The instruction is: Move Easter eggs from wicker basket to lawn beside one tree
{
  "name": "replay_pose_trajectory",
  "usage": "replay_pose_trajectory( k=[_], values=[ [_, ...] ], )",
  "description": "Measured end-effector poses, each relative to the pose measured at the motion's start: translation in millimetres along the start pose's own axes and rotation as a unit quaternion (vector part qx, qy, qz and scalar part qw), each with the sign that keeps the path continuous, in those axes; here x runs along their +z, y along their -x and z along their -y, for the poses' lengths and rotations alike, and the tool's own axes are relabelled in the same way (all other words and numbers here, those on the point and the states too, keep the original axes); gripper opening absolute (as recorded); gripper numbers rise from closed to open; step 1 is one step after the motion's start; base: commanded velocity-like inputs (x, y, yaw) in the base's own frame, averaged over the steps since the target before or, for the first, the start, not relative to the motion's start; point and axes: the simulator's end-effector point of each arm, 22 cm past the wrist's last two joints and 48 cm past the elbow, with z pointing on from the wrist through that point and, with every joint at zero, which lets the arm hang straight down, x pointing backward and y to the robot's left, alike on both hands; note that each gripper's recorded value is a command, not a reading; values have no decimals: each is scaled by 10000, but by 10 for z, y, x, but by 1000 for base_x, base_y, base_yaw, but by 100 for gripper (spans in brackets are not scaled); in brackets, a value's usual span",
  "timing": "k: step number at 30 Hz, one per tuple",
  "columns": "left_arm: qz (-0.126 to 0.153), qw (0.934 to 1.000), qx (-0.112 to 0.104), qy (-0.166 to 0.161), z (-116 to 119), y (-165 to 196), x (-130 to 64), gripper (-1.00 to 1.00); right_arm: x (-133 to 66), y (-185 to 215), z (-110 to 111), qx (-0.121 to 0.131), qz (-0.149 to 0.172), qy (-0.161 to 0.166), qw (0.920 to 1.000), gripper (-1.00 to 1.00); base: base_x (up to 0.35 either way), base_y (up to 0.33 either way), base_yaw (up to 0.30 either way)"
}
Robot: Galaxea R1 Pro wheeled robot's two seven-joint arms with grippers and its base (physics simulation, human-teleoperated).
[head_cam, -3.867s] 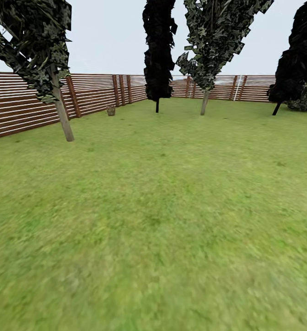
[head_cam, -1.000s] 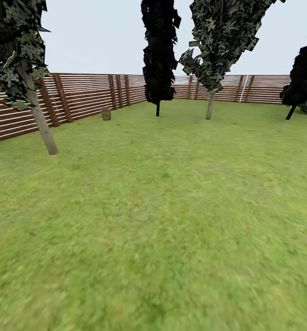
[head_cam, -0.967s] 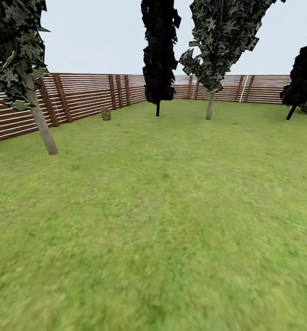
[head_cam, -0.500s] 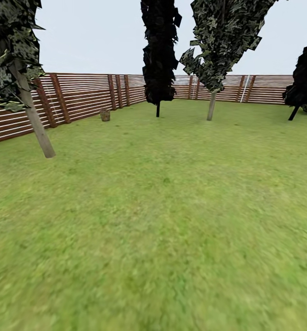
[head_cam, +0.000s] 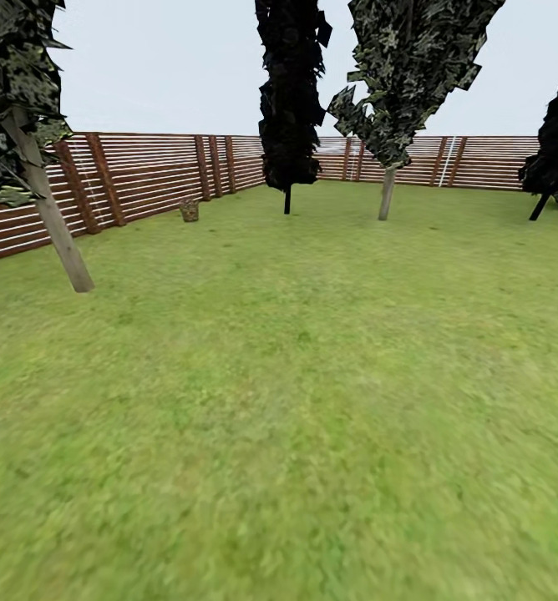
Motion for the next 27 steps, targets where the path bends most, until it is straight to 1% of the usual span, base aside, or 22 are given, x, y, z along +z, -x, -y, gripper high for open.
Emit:
replay_pose_trajectory(
  k=[5, 18, 24, 27],
  values=[
    [0, 10000, 0, 0, 0, 0, 0, 100, 0, 7, -9, 21, 10, 3, 10000, 100, 341, 0, 51],
    [0, 10000, -1, 0, 0, -1, 0, 100, 1, 14, -10, 13, 20, -4, 10000, 100, 341, 0, 262],
    [0, 10000, 0, 0, 0, 0, 0, 100, 1, 4, 2, 35, 2, -15, 10000, 100, 341, 0, 26],
    [0, 10000, 0, 0, 0, 0, 0, 100, 0, 4, 51, 31, 3, -50, 10000, 100, 341, 0, 2]
  ],
)
